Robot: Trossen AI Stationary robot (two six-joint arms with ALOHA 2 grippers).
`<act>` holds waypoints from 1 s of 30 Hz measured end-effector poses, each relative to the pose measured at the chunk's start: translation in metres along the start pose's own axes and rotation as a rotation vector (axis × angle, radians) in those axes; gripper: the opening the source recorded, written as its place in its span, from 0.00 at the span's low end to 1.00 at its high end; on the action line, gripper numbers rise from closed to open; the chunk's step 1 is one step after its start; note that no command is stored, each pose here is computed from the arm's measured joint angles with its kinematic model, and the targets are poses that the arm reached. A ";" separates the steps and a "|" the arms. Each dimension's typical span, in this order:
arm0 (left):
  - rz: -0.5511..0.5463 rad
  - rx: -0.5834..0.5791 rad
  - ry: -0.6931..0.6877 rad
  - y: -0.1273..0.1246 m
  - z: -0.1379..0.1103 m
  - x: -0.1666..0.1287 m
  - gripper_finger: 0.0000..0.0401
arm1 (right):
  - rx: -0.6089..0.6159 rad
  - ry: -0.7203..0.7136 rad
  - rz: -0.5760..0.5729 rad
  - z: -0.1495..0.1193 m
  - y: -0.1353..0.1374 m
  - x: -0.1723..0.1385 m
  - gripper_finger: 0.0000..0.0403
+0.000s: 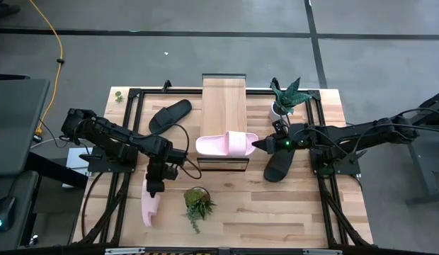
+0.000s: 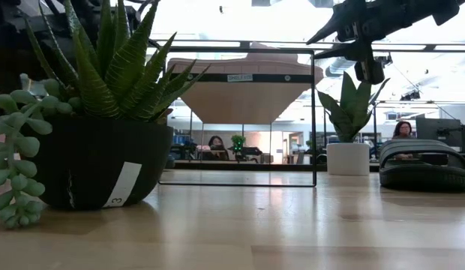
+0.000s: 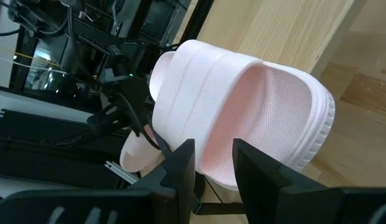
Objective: Pick and place slides into the shelf
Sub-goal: Put the pink slide on the shelf
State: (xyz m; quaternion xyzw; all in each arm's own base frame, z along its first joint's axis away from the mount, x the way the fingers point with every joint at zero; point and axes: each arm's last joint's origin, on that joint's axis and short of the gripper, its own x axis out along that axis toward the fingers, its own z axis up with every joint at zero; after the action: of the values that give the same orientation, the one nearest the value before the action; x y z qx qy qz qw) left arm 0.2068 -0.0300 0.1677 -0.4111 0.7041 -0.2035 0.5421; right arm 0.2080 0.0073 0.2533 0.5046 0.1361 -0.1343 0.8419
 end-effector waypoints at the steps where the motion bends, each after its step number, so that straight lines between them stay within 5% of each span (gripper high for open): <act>1: 0.002 -0.008 0.004 0.000 -0.001 0.000 0.01 | 0.000 0.000 0.000 0.000 0.000 0.000 0.24; 16: -0.011 0.059 -0.064 -0.047 -0.013 -0.037 0.02 | 0.007 -0.001 -0.002 0.000 0.000 0.000 0.24; 30: 0.223 0.152 -0.289 -0.113 -0.029 -0.095 0.02 | 0.008 -0.003 0.002 0.000 0.000 0.000 0.24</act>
State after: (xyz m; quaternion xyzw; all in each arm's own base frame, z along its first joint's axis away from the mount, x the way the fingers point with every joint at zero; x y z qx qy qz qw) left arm 0.2269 -0.0243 0.3167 -0.3133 0.6427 -0.1337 0.6862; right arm 0.2081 0.0072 0.2535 0.5080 0.1339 -0.1346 0.8402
